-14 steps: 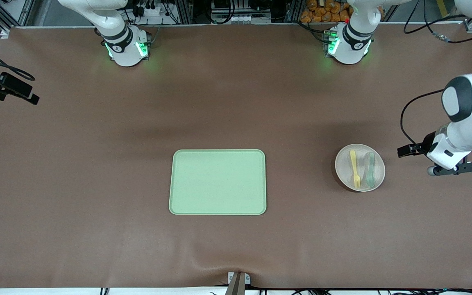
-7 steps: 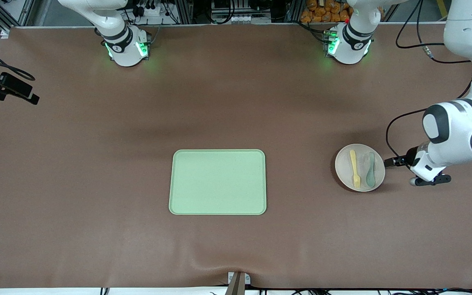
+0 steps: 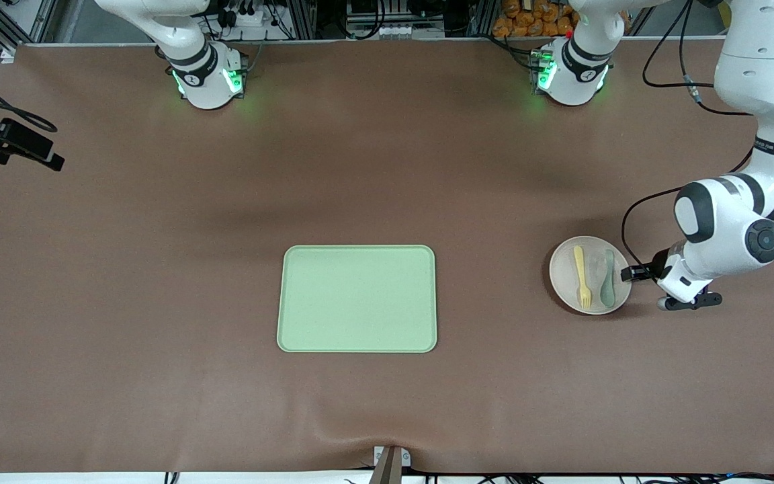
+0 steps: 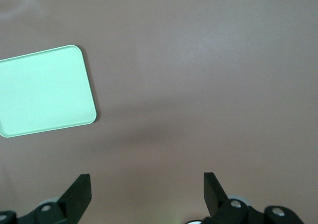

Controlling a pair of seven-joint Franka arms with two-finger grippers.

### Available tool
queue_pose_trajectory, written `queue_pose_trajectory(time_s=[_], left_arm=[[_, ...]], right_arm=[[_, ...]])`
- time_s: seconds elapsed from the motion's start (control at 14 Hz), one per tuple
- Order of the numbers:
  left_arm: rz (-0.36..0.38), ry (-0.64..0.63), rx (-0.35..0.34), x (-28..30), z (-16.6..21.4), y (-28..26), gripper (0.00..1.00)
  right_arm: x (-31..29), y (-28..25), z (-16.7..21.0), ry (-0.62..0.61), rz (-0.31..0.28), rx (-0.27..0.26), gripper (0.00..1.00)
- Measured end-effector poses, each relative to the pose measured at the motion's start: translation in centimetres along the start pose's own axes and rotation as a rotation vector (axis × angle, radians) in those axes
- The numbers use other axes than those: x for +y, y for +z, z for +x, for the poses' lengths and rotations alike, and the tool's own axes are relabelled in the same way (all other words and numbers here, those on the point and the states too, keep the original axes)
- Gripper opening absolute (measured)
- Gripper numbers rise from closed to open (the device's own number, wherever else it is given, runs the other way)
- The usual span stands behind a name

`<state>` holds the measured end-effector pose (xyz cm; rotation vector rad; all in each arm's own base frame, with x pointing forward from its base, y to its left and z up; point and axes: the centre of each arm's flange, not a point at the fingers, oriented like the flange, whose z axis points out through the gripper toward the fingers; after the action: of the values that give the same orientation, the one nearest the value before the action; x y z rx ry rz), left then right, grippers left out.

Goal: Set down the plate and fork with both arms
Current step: 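Lower the left gripper and grasp the white plate's rim, then slide the plate with the left gripper onto the green tray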

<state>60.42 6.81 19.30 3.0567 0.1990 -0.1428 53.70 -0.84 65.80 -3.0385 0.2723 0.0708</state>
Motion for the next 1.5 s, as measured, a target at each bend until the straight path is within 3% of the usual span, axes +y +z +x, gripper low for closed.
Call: queue_pose_trajectory(time_s=[0.21, 0.43, 0.5, 0.93, 1.29, 1.5], left_arm=[[-0.014, -0.01, -0.002, 0.2, 0.0, 0.3, 0.47], [-0.017, -0.007, -0.002, 0.5, 0.0, 0.3, 0.12], [-0.02, -0.008, 0.005, 0.6, 0.1, -0.1, 0.07], [-0.04, 0.023, 0.026, 0.7, 0.4, -1.2, 0.05], [-0.197, 0.033, 0.09, 2.1, 0.8, -5.3, 0.04], [-0.253, 0.083, 0.122, 5.3, 1.2, -7.4, 0.04]], right_arm=[[0.0, 0.0, 0.0, 0.0, 0.0, 0.0, 1.0], [0.0, 0.0, 0.0, 0.0, 0.0, 0.0, 1.0], [0.0, 0.0, 0.0, 0.0, 0.0, 0.0, 1.0], [0.0, 0.0, 0.0, 0.0, 0.0, 0.0, 1.0], [0.0, 0.0, 0.0, 0.0, 0.0, -0.001, 1.0], [0.1, 0.0, 0.0, 0.001, 0.0, -0.001, 1.0]])
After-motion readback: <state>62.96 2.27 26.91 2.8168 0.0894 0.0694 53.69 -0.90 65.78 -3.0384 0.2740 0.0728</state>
